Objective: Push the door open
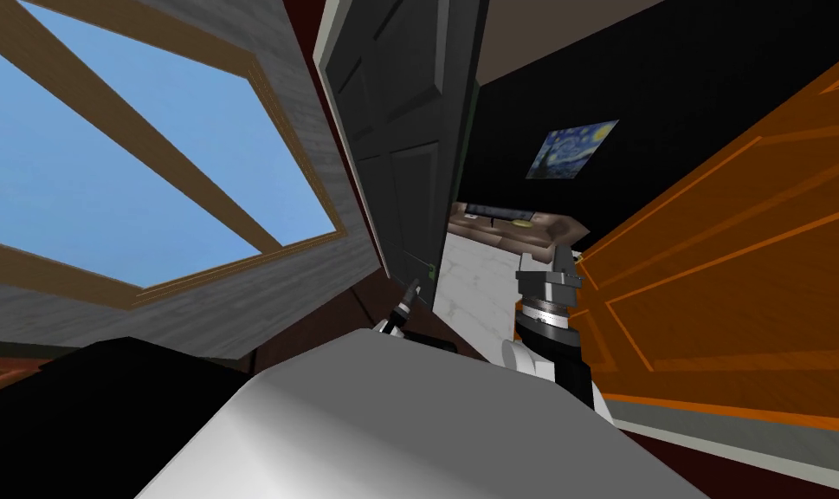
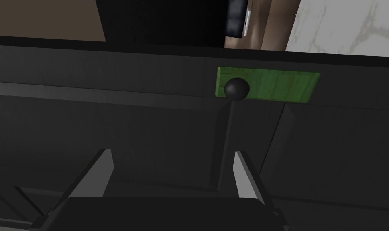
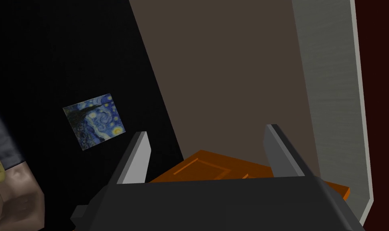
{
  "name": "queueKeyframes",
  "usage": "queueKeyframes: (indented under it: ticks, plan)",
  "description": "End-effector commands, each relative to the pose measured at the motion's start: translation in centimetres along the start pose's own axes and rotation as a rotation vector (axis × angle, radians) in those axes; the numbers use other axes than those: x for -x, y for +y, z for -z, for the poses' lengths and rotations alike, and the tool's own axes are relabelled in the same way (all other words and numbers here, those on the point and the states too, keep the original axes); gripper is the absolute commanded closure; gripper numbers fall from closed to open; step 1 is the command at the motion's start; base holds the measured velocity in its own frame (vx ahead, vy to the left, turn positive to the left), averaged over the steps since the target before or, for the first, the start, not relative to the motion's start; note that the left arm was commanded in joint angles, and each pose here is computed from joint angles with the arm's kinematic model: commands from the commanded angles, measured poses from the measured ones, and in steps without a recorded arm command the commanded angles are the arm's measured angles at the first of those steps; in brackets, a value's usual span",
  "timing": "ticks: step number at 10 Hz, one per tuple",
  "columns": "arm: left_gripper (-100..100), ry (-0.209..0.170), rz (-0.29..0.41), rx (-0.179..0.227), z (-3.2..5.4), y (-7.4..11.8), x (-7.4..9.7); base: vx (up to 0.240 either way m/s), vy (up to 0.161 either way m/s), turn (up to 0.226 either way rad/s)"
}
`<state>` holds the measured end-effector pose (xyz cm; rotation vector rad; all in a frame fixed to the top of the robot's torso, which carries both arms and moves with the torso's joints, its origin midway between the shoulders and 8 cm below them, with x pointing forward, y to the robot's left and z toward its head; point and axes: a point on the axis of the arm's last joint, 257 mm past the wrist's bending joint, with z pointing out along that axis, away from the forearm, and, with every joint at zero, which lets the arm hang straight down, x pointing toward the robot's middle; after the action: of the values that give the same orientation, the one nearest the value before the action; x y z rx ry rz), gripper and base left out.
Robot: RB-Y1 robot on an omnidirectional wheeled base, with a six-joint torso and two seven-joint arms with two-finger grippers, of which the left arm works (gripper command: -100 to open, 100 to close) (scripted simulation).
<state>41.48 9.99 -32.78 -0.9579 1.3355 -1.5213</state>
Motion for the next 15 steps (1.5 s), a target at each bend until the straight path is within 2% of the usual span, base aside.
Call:
queueKeyframes:
  ticks: [1,5,9,15]
  plan:
    - [-100,0.017,0.002,0.023,0.41,1.1,-0.7,0.059,0.083,-0.084]
    - [-100,0.062,0.003,0.083,1.30,4.1,-2.5,0.076,0.076,-0.100]
    - [-100,0.091,0.003,0.122,2.00,5.9,-3.6,0.076,0.090,-0.073]
    - [-100,0.073,0.001,0.121,1.93,6.1,-2.8,0.145,-0.053,-0.025]
